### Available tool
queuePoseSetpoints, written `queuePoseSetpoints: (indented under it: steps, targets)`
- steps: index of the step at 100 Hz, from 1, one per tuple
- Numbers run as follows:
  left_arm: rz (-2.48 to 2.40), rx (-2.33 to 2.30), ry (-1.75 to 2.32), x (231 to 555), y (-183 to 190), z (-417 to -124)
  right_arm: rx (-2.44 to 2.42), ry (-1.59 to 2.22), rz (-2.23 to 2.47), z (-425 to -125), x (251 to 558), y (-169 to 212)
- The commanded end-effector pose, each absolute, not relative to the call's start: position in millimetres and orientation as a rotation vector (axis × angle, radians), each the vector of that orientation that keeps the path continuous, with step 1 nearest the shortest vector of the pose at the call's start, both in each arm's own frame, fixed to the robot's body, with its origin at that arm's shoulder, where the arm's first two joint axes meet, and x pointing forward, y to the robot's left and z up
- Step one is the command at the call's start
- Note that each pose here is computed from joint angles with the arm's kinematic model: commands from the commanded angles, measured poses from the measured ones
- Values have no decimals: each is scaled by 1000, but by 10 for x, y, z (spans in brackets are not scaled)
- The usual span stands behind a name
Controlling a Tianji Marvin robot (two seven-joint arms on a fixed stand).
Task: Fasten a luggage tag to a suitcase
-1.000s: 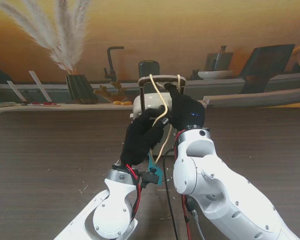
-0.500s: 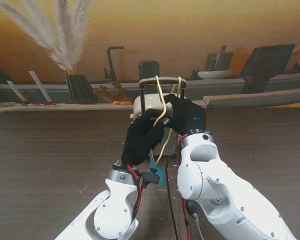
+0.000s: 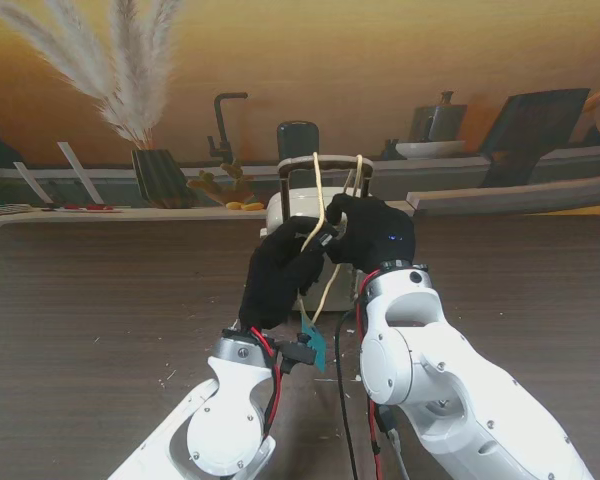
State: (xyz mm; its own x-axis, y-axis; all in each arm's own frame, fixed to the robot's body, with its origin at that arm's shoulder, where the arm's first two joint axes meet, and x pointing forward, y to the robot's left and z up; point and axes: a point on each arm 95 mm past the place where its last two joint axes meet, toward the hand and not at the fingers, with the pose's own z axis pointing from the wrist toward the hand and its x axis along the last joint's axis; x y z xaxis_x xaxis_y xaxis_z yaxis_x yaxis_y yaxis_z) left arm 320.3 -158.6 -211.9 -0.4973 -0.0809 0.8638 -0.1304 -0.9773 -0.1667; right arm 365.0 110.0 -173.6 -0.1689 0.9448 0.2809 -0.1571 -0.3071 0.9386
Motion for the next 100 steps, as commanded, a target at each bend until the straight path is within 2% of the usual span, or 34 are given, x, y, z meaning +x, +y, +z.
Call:
queuePoseSetpoints:
  steps: [1, 41, 81, 100]
  targets:
    - [2676, 1560, -344, 3201, -1587, -2093, 1200, 1031, 1621, -1748, 3625, 1096]
    - [2707, 1676, -434, 3262, -1488, -2198, 1155, 1034, 1687, -1725, 3437, 1082]
    - [2781, 1825, -711, 3196, -1334, -2355, 1136, 1049, 1716, -1730, 3377, 1080]
    - [2964, 1866, -609, 3136, -1185, -2371, 1135, 1051, 1721, -1740, 3373, 1075]
